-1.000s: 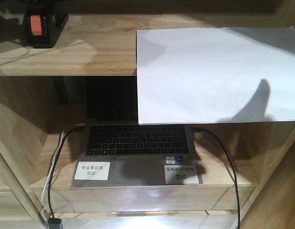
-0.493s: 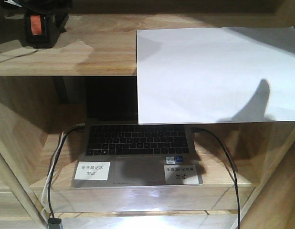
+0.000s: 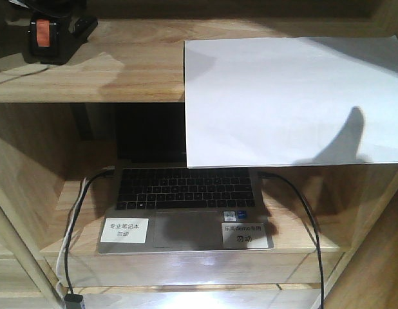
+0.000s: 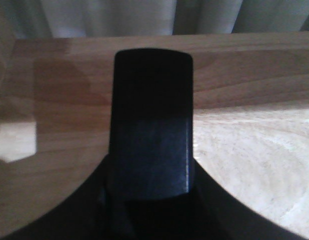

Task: Grab stapler and paper to desk for stapling

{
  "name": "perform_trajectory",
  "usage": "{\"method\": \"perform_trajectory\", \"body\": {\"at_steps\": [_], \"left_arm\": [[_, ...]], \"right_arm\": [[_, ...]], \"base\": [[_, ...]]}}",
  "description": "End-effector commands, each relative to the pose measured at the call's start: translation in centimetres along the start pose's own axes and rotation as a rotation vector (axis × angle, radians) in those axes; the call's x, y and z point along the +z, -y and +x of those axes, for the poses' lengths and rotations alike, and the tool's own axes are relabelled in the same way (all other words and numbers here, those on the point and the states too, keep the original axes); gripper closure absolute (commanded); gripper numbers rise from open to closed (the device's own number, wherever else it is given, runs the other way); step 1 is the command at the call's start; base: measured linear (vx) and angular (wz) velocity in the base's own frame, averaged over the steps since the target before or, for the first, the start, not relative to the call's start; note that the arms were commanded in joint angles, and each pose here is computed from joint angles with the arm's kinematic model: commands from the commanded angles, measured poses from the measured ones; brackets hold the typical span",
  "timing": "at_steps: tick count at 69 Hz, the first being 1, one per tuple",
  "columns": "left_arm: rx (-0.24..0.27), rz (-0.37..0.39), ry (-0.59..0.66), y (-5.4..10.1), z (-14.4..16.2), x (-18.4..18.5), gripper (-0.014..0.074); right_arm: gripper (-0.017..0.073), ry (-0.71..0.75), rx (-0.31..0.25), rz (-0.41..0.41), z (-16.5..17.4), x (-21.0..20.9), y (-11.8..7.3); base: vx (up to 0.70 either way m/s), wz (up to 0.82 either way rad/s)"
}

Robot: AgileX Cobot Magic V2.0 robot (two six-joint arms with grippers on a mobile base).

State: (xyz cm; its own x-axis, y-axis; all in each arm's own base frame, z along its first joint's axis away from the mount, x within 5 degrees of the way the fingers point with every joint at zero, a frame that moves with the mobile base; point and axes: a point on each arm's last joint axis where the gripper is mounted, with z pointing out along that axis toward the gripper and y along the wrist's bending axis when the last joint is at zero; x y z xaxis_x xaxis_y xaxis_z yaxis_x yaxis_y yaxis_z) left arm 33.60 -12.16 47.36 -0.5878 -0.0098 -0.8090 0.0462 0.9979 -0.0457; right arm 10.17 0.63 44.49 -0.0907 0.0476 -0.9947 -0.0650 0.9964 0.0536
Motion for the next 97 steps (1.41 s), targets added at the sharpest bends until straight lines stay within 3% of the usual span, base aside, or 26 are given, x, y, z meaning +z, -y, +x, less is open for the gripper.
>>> {"method": "perform_trajectory", "body": {"at_steps": [1, 16, 31, 43, 67, 82, 97], "left_arm": [[-0.001, 0.050, 0.209, -0.7, -2.1, -4.5, 0.0601], [0.072, 0.103, 0.317, -1.0, -2.1, -8.8, 0.0601], [0.133, 0.251, 0.469, -1.4, 0.8, -13.6, 0.0601], [0.173, 0.334, 0.536, -2.6, 5.0, -16.4, 0.0600], [0.301, 0.509, 0.534, -4.9, 15.2, -19.6, 0.0600], [0.317, 0.585, 0.575, -6.4, 19.8, -21.6, 0.0600], [0.348, 0.608, 0.537, -7.8, 24.2, -22.6, 0.0600]], "right_arm": [[0.0116, 0.088, 0.000, 0.008, -1.4, -0.1, 0.0], [0.0116, 0.088, 0.000, 0.008, -1.4, -0.1, 0.0], [0.0116, 0.088, 0.000, 0.008, -1.4, -0.1, 0.0], [0.0116, 0.088, 0.000, 0.008, -1.4, -0.1, 0.0], [0.0116, 0.088, 0.000, 0.008, -1.4, -0.1, 0.0], [0.0116, 0.088, 0.000, 0.008, -1.4, -0.1, 0.0], [0.0116, 0.088, 0.000, 0.008, -1.4, -0.1, 0.0]], "base": [[0.00, 0.00], [0.00, 0.00], [0.00, 0.00], [0.00, 0.00], [0.00, 0.00], [0.00, 0.00], [0.00, 0.00]]}}
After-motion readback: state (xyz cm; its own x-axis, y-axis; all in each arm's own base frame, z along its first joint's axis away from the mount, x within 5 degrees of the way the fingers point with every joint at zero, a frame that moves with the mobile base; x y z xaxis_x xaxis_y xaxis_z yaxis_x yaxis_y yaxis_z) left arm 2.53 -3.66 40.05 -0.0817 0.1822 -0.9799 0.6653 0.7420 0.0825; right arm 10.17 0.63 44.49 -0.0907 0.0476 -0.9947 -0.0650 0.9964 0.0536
